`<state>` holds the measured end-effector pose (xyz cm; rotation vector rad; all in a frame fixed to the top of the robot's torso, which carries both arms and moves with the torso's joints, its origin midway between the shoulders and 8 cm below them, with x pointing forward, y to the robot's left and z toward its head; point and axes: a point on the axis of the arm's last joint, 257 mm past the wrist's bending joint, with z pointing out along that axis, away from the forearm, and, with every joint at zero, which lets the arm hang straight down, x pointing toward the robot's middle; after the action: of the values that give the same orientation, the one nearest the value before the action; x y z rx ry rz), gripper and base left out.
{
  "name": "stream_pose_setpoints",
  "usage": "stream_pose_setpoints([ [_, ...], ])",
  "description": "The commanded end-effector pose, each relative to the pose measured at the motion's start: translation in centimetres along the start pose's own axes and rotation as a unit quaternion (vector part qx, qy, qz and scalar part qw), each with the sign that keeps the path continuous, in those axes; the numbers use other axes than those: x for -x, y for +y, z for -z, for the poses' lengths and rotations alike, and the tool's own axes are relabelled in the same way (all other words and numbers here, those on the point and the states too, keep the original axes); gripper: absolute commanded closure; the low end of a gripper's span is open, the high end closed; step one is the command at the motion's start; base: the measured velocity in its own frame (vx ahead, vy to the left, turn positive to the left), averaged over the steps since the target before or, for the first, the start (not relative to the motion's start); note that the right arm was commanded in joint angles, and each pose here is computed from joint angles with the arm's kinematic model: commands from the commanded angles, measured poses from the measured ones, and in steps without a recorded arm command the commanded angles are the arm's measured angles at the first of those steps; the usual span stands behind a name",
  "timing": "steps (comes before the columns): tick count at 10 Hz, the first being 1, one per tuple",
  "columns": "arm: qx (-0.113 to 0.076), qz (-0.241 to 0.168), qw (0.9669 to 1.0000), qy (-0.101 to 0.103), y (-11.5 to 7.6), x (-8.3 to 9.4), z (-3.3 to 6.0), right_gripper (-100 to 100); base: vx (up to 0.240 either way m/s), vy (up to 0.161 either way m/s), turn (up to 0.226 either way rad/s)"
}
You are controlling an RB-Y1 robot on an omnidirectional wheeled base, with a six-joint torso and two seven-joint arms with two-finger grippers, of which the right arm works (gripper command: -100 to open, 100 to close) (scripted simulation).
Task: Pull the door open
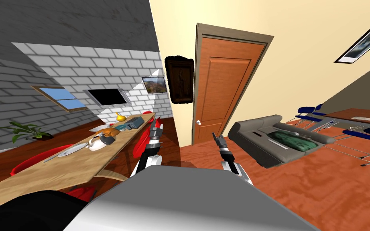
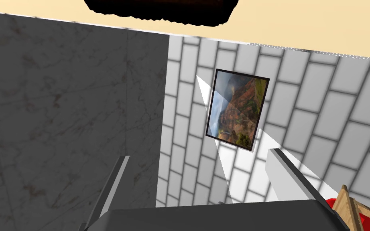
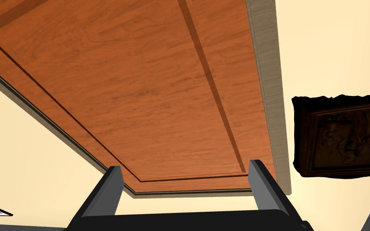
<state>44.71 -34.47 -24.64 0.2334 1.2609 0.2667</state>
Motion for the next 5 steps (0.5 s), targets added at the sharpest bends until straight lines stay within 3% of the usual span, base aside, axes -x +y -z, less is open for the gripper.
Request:
stream_pose_setpoints([
  [1,-0.003,0.015,0.9998,0.011,-0.4,-1.2,0.29,-100,0.043,-0.02,0.079],
  [5,-0.009,0.059,0.9973,0.043,-1.4,-4.3,0.99,-100,0.081,-0.043,0.133],
])
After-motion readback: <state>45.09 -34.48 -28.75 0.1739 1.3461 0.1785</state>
